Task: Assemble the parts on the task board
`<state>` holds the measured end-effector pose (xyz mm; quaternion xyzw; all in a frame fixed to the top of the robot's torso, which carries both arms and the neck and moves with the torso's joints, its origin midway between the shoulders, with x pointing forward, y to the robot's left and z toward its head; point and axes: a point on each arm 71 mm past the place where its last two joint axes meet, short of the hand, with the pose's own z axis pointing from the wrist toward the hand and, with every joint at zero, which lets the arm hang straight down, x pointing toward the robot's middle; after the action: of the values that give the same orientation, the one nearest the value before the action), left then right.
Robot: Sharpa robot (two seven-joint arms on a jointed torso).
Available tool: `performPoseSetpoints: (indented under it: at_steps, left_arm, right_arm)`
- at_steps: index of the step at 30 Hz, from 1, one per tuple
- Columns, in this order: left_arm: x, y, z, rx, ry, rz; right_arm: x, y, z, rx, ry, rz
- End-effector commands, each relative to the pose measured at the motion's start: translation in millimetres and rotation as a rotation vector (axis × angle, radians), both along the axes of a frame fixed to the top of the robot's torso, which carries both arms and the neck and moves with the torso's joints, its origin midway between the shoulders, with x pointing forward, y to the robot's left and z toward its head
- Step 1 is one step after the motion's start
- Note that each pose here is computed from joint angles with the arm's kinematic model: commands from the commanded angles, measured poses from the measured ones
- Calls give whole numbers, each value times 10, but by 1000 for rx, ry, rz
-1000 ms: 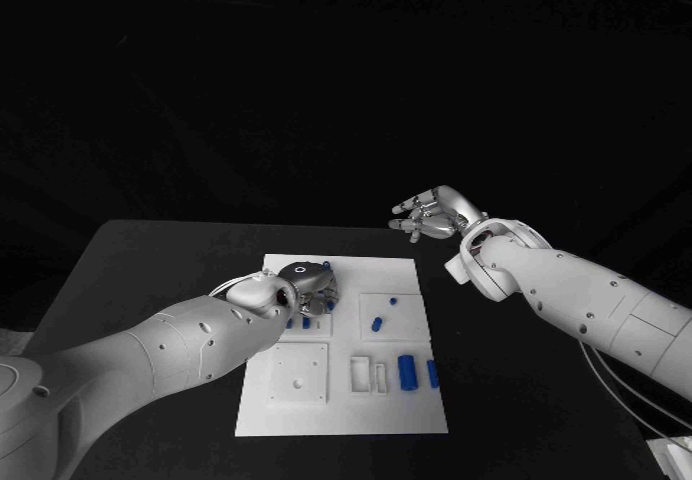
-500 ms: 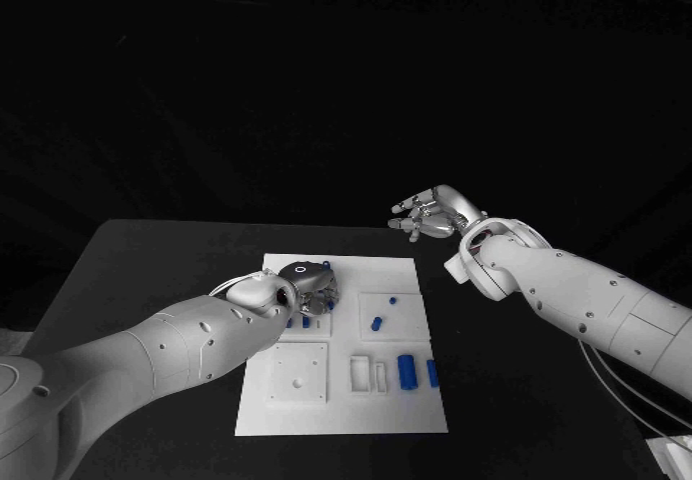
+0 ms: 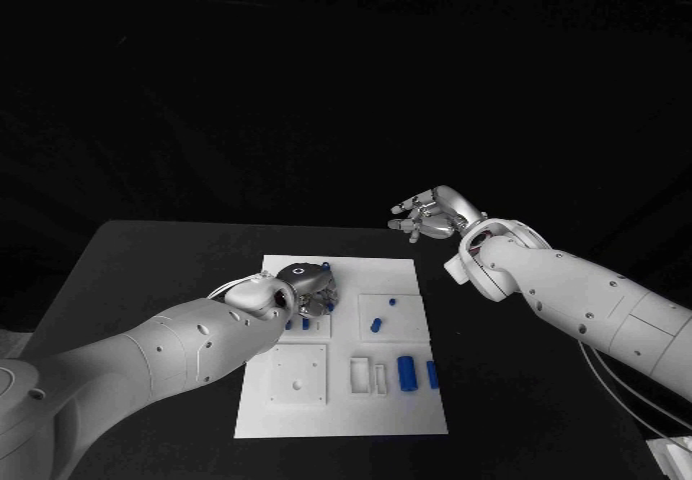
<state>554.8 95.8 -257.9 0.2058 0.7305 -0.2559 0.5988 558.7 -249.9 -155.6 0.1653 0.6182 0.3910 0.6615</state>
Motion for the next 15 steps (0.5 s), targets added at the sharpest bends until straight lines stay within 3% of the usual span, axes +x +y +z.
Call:
performPoseSetpoints:
  at_steps: [1, 8, 15]
  left_arm:
    - [-18, 16, -19, -32, 7, 10]
    - [-29, 26, 29, -88, -7, 20]
    - [-23, 27, 158, -164, -7, 39]
  right_arm:
    - [-2, 7, 7, 2, -7, 7]
    - [3, -2, 0, 1, -5, 4]
    - [7, -12, -5, 0, -3, 2]
